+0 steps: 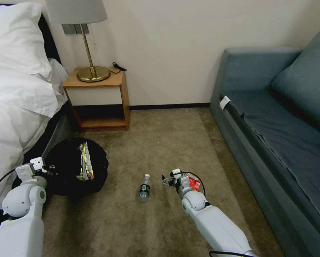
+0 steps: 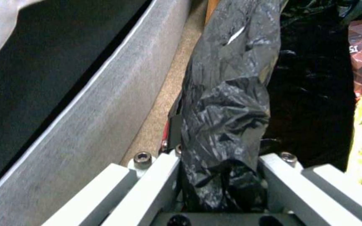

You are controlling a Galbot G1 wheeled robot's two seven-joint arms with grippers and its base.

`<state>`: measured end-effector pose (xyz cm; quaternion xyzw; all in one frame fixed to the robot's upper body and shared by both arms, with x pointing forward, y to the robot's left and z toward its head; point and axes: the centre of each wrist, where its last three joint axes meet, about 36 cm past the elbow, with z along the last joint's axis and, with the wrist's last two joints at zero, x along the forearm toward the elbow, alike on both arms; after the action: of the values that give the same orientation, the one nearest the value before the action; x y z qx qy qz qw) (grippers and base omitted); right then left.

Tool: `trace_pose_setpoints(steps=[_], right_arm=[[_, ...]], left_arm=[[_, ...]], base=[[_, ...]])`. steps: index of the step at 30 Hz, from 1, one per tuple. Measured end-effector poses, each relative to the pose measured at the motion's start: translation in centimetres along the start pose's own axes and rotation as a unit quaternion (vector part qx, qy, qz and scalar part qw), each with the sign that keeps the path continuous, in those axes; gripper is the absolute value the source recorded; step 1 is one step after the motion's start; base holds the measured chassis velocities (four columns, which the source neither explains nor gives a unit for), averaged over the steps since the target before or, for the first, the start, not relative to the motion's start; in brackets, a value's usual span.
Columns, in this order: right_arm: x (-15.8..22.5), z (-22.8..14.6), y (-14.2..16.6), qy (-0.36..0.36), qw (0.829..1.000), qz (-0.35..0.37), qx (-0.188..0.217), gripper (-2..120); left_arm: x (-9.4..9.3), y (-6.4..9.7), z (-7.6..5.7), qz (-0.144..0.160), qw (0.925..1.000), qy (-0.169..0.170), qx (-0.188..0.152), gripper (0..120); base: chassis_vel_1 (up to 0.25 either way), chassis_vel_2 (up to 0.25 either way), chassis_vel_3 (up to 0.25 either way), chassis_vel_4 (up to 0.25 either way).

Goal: Pick up the trash bin, then pick up the garbage on the floor and place it into the trash bin.

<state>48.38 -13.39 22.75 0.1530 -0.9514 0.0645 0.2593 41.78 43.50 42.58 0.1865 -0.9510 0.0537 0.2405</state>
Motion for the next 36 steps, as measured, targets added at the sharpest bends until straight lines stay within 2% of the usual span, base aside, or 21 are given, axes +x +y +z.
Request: trace_pose_setpoints(steps=[8,22,30,32,36], right_arm=[[0.3,0.2,0.0,0.0,1.0,0.0,0.001,100],[0.5,0.6,-0.6,0.004,1.0,0.005,0.006,100],[0.2,-0.2,-0.8,0.009,1.0,0.005,0.014,100],[-0.3,-1.4,-1.7,0.016,0.999,0.01,0.029,100],[-0.6,-2.7,-2.8,0.033,0.998,0.012,0.045,100]], left_arm=[[0.6,-0.5,-0.4,0.004,1.0,-0.004,0.002,2],[1.1,-1.1,0.2,0.011,0.9999,0.001,0.004,2],[1.1,-1.5,1.1,0.016,0.9998,0.011,0.007,2],[1.0,-1.7,1.9,0.023,0.9995,0.021,0.008,2],[0.8,-1.9,2.3,0.027,0.9993,0.024,0.008,2]], base=[[-0.056,0.093,0.043,-0.094],[-0.057,0.086,0.053,-0.092],[-0.021,0.052,0.032,-0.041],[0.0,0.0,0.0,0.0],[0.0,0.0,0.0,0.0]])
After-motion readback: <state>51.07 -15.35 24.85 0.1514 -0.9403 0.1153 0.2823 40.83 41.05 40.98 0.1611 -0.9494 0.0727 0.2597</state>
